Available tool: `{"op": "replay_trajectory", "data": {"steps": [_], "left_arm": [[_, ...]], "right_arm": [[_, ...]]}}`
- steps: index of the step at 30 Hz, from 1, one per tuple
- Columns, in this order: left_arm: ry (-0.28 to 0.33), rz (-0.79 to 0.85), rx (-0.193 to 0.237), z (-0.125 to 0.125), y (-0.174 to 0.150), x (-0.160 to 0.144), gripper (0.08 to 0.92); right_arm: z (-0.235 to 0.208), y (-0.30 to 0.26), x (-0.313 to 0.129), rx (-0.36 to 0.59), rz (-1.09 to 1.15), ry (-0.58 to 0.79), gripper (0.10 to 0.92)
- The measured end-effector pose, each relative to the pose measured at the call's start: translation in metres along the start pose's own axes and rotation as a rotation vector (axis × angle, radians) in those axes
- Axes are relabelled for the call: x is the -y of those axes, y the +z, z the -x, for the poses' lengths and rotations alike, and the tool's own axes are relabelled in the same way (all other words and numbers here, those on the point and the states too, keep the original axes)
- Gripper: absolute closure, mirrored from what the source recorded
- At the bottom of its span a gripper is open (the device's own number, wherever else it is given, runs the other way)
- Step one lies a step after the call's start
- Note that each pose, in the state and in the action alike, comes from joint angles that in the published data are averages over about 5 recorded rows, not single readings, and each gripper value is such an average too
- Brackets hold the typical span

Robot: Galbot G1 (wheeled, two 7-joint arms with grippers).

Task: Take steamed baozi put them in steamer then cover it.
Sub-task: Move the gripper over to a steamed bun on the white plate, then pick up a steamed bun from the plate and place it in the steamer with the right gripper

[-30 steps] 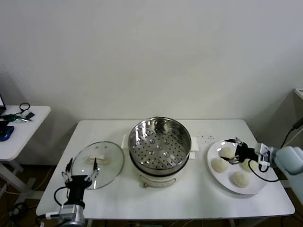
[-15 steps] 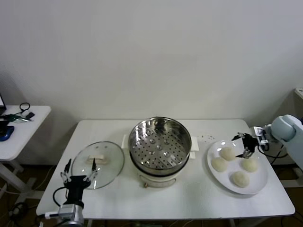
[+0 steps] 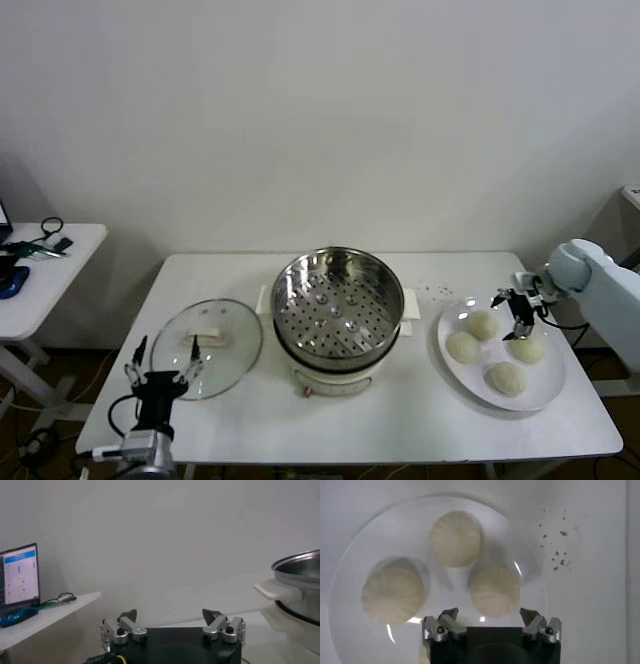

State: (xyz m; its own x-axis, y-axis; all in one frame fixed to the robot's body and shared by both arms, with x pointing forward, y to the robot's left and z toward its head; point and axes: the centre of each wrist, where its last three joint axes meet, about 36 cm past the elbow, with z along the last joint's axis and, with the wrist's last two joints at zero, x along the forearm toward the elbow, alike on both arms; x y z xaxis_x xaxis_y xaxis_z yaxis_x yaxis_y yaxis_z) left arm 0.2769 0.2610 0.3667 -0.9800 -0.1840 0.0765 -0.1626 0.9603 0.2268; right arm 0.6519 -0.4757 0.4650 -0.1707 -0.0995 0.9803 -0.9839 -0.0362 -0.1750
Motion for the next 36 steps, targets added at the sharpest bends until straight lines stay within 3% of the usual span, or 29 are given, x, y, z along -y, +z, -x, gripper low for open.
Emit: {"op": "replay_trajectory", "data": {"steps": [15, 23, 36], "left_arm": [[-0.002, 0.010, -0.003, 0.001, 0.001, 0.001, 0.177], [-0.008, 0.013, -0.006, -0.001, 0.002, -0.001, 0.177], [-0.010, 0.014, -0.007, -0.003, 0.002, -0.003, 0.177]], "right_arm": [[0.022, -0.018, 0.017, -0.013, -0.011, -0.025, 0.204], [0.024, -0.019, 0.019, -0.022, -0.012, -0.053, 0.299], [0.006, -0.019, 0.027, -0.009, -0.043, -0.058, 0.335]]}}
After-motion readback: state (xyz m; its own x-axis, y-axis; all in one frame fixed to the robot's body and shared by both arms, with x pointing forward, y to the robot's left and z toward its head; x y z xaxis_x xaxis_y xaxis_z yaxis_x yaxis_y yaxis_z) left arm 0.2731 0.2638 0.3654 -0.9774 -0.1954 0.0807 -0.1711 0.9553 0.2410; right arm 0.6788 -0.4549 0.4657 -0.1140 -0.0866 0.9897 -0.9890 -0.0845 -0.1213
